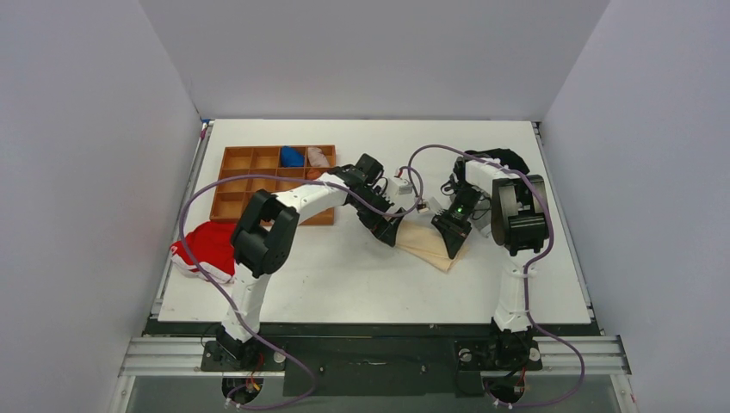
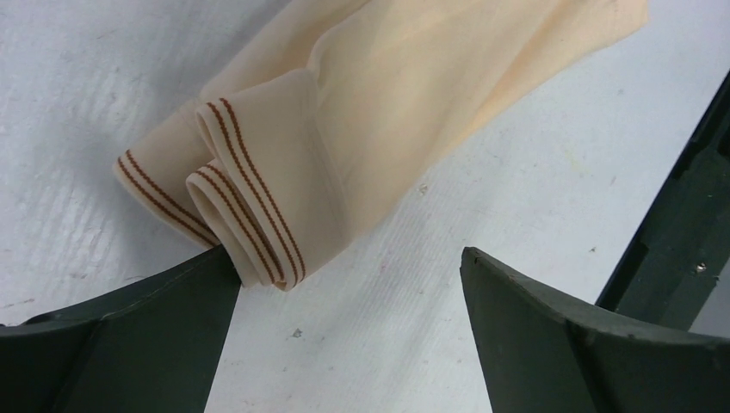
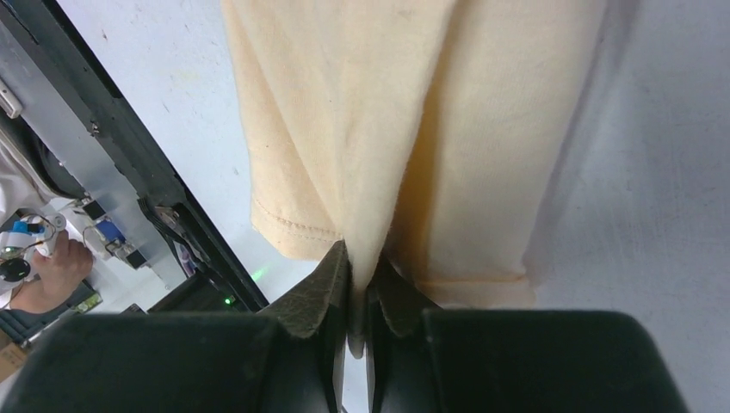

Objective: Roll the underwear
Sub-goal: Fold the underwear at the center of the board.

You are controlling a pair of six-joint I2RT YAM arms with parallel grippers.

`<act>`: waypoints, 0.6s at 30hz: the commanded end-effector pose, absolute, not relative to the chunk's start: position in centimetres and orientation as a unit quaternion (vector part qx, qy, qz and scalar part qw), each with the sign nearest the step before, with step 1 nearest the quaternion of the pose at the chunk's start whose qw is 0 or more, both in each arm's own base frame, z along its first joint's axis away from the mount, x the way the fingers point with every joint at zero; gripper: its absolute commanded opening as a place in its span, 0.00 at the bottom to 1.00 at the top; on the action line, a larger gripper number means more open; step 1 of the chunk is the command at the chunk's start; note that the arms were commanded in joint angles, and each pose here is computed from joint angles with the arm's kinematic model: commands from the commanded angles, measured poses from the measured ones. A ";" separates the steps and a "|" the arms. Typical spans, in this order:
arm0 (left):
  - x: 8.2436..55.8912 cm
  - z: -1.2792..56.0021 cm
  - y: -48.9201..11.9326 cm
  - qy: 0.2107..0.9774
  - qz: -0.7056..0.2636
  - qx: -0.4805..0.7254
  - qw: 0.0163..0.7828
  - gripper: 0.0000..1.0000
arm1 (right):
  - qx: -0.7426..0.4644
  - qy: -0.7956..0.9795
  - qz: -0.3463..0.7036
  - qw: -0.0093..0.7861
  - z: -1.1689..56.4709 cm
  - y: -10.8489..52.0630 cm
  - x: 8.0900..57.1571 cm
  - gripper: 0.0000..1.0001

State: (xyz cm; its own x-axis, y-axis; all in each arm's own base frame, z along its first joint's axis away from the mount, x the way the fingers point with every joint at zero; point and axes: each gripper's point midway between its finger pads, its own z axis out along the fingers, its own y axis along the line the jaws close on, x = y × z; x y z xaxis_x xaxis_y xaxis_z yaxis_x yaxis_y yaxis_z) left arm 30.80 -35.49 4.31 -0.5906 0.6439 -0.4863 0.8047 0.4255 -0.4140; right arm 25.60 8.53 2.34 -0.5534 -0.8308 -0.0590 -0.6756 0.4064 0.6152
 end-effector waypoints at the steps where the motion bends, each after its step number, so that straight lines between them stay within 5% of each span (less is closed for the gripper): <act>1: 32.7 5.9 -35.1 0.834 -0.288 0.435 0.180 0.97 | 0.462 -0.834 -0.284 0.105 3.8 8.2 26.3 0.07; 18: 33.5 9.1 -33.9 0.823 -0.302 0.410 0.251 0.97 | 0.456 -0.842 -0.280 0.067 5.7 8.6 27.3 0.26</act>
